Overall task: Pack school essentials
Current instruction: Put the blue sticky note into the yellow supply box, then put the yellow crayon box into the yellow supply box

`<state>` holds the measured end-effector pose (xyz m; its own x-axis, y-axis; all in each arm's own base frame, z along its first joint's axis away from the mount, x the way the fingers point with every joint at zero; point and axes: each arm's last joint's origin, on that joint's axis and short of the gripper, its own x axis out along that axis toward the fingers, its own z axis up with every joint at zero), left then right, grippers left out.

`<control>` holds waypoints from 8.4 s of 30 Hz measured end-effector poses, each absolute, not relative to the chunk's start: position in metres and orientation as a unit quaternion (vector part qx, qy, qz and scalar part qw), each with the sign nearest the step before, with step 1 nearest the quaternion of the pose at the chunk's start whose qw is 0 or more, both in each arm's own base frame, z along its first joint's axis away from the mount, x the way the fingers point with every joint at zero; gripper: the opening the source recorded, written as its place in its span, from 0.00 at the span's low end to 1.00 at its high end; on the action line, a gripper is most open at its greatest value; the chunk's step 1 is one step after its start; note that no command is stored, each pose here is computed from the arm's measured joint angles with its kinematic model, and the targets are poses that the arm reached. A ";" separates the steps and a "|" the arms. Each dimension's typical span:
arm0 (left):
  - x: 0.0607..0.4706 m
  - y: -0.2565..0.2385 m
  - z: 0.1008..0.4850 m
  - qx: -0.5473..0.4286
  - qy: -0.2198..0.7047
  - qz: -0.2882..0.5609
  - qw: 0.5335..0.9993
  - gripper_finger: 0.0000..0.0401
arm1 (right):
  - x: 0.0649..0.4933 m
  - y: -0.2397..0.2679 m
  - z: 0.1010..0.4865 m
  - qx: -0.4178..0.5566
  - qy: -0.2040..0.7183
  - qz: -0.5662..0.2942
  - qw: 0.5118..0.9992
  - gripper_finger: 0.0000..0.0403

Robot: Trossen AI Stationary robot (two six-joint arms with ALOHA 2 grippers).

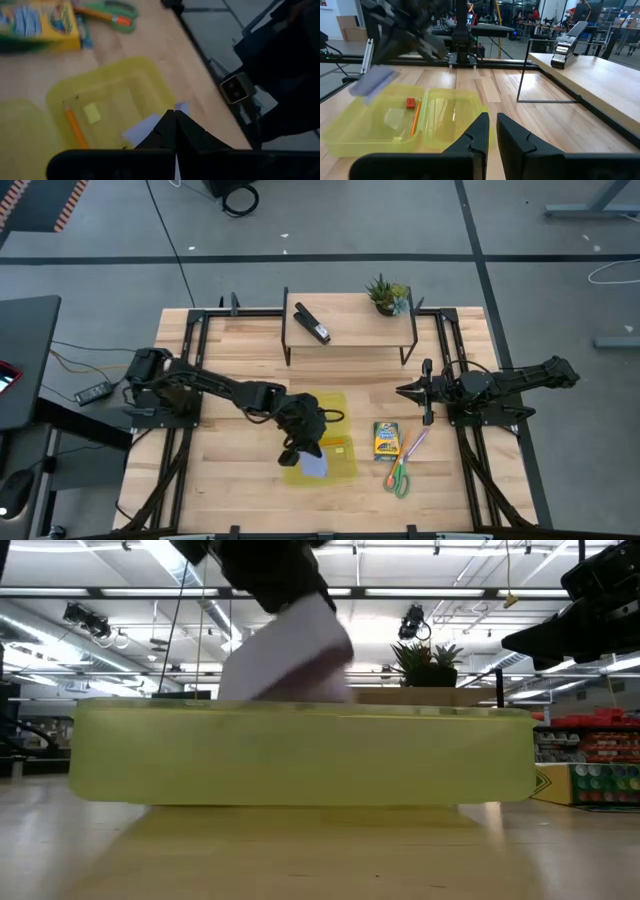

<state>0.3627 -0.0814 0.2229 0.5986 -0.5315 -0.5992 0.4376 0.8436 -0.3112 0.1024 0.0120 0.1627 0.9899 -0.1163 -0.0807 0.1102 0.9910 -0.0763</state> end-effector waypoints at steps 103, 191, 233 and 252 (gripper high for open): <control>0.276 -0.063 0.281 -0.113 0.287 -0.063 0.949 0.02 | 0.103 0.011 0.181 0.424 -0.077 -0.041 0.902 0.10; 0.073 0.007 0.187 -0.234 0.113 0.169 0.951 0.01 | 0.099 0.009 0.198 0.483 -0.166 -0.019 0.859 0.10; 0.075 0.007 0.193 -0.292 0.067 0.181 0.937 0.02 | 0.087 0.006 0.258 0.265 0.257 -0.207 0.906 0.10; 0.070 0.006 0.177 -0.300 0.151 0.188 0.923 0.10 | 0.173 0.034 0.221 0.182 0.506 -0.103 0.837 0.26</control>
<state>0.0700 0.0062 0.1769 0.8836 0.2557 -0.3922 -0.4374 0.7495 -0.4968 0.1731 0.0335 0.2208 0.4664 0.0118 -0.8845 0.3572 0.9123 0.2005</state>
